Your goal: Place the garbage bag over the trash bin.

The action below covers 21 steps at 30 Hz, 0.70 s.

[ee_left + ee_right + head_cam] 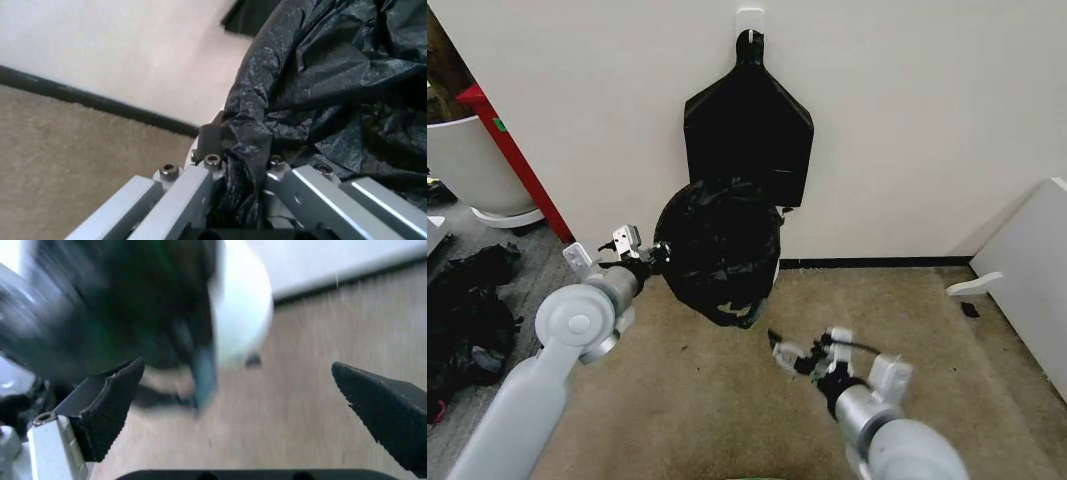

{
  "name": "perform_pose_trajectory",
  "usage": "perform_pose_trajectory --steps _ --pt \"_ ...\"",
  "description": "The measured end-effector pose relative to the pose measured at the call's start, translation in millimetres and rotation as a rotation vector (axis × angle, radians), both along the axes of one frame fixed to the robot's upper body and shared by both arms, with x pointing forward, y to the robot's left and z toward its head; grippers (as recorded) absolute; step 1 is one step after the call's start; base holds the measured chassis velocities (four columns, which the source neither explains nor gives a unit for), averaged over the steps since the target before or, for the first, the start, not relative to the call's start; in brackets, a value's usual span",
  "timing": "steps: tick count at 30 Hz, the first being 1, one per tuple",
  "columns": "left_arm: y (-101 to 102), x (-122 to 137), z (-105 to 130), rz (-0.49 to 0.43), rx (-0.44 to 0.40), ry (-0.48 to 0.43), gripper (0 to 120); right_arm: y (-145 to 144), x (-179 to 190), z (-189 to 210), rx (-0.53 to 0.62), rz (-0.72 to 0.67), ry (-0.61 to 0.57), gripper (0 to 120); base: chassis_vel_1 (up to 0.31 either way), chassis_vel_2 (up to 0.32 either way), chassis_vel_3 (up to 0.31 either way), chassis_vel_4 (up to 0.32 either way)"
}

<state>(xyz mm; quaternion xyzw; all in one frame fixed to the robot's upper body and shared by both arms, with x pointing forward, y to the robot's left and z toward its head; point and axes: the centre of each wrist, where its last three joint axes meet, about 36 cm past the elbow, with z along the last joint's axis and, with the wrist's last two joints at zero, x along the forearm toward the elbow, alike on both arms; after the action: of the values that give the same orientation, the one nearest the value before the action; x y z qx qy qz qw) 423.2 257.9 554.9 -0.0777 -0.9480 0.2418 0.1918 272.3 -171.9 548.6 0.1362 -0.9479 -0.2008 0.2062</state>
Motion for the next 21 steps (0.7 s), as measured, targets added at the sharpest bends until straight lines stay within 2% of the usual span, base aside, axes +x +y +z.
perform_pose_trajectory --steps 1,6,8,9,11,15,16,21 --pt "0.0 0.0 0.0 0.0 0.0 0.0 1 0.0 0.0 0.0 0.0 0.0 0.0 100 0.0 0.0 0.0 0.0" --pt "-6.6 -7.5 -14.6 -0.032 0.089 0.01 1 -24.0 24.8 33.9 -0.07 0.043 -0.146 100 0.0 0.0 0.0 0.0" --pt "-14.7 -9.8 -21.6 -0.044 0.145 0.001 1 -29.2 31.6 45.6 -0.096 0.096 -0.215 95 0.0 0.0 0.0 0.0" --pt "-14.7 -9.8 -21.6 -0.044 0.145 0.001 1 -29.2 31.6 45.6 -0.096 0.096 -0.215 95 0.0 0.0 0.0 0.0" --pt "-21.4 -10.1 -28.4 -0.051 0.2 -0.01 1 -30.2 33.8 49.9 -0.116 0.154 -0.25 86 0.0 0.0 0.0 0.0" --pt "-35.6 -9.2 -40.0 -0.074 0.274 -0.02 1 -27.7 37.0 56.6 -0.133 0.271 -0.243 71 0.0 0.0 0.0 0.0" --pt "-35.6 -9.2 -40.0 -0.074 0.274 -0.02 1 -27.7 37.0 56.6 -0.133 0.271 -0.243 71 0.0 0.0 0.0 0.0" --pt "-52.0 -8.7 -47.2 -0.11 0.306 -0.038 1 -21.3 48.0 84.3 -0.113 0.413 -0.195 48 0.0 0.0 0.0 0.0"
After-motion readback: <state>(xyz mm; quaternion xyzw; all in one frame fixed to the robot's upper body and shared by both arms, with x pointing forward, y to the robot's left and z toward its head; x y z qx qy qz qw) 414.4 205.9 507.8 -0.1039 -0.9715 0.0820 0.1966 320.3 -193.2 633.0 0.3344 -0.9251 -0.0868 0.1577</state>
